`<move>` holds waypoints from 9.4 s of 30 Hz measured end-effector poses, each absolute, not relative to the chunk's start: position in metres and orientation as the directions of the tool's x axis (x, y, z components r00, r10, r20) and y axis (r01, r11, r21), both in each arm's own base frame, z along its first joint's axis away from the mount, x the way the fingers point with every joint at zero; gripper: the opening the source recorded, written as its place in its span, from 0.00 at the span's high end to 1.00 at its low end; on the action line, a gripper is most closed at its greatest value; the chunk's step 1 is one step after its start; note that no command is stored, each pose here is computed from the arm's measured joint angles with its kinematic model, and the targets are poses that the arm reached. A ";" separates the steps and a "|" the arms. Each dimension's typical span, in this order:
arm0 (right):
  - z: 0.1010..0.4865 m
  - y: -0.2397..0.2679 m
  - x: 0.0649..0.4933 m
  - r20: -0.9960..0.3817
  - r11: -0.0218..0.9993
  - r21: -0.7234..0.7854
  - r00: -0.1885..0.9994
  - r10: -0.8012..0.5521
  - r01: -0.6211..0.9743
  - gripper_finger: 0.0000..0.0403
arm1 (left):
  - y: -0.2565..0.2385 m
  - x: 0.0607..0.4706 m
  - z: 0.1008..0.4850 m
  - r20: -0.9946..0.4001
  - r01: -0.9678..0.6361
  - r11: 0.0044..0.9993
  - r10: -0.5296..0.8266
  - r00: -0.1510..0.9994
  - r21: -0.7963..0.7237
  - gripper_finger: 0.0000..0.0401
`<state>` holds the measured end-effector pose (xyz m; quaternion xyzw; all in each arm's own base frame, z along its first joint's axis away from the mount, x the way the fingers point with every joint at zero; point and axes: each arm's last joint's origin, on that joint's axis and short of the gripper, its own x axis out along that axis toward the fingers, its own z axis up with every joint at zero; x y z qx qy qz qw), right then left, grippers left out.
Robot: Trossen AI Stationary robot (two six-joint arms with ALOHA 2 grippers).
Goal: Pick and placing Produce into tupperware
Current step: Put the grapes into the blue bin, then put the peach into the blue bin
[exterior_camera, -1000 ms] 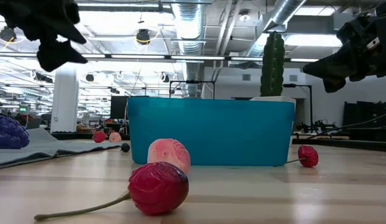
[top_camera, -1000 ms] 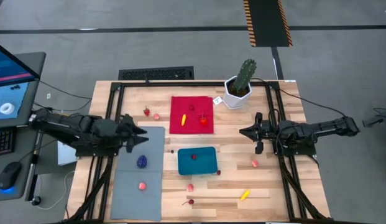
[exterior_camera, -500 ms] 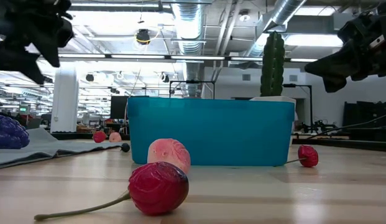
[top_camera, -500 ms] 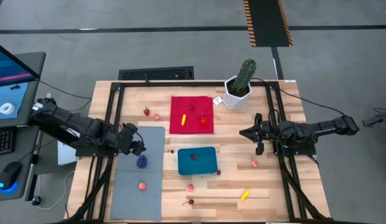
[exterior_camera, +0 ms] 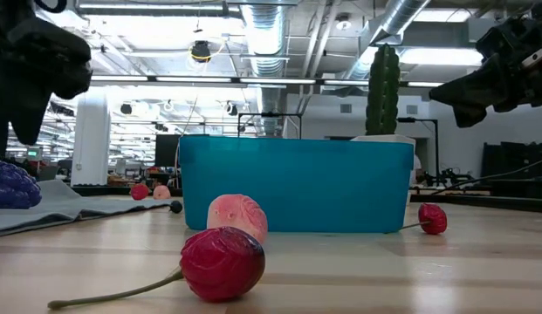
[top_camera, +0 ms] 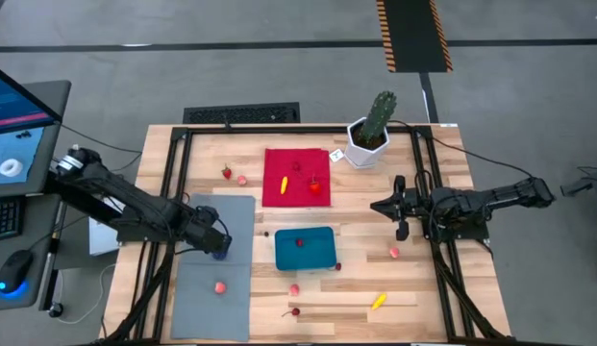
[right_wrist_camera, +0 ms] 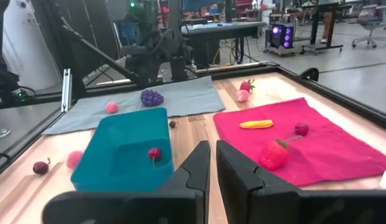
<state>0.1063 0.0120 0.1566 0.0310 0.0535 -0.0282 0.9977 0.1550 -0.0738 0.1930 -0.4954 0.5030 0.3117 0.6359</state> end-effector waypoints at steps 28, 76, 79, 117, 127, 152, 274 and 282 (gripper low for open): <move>0.159 0.012 0.106 -0.102 0.997 0.054 0.993 -0.053 0.059 0.87 | -0.077 0.163 0.184 -0.959 -0.944 0.177 -0.112 0.262 -0.278 0.46; 0.158 0.012 0.106 -0.118 0.996 0.062 0.992 -0.054 0.061 0.87 | -0.082 0.199 0.196 -0.979 -0.888 0.413 -0.065 0.193 -0.203 0.53; 0.158 0.012 0.106 -0.118 0.996 0.062 0.992 -0.054 0.061 0.87 | -0.082 0.202 0.206 -0.977 -0.875 0.439 -0.047 0.207 -0.206 0.53; 0.157 0.017 0.105 -0.130 0.989 0.147 0.991 0.006 0.013 0.87 | -0.097 0.127 0.379 -0.340 -0.343 0.938 0.308 0.889 -0.048 0.53; 0.157 0.020 0.105 -0.130 0.986 0.164 0.991 0.031 -0.009 0.87 | -0.068 0.094 0.344 -0.301 -0.354 0.934 0.324 0.897 -0.047 0.58; 0.157 0.020 0.105 -0.127 0.980 0.201 0.992 0.030 -0.004 0.87 | -0.065 0.099 0.220 -0.049 0.053 0.963 -0.068 0.996 -0.264 0.59; 0.160 0.019 0.110 -0.103 0.973 0.221 0.994 -0.046 0.068 0.87 | -0.032 0.151 0.225 0.111 0.077 0.993 -0.067 0.992 -0.091 0.39; 0.171 0.020 0.111 0.009 0.986 0.164 1.000 -0.024 0.022 0.87 | -0.027 0.133 0.205 0.140 0.084 0.992 -0.071 0.988 -0.090 0.39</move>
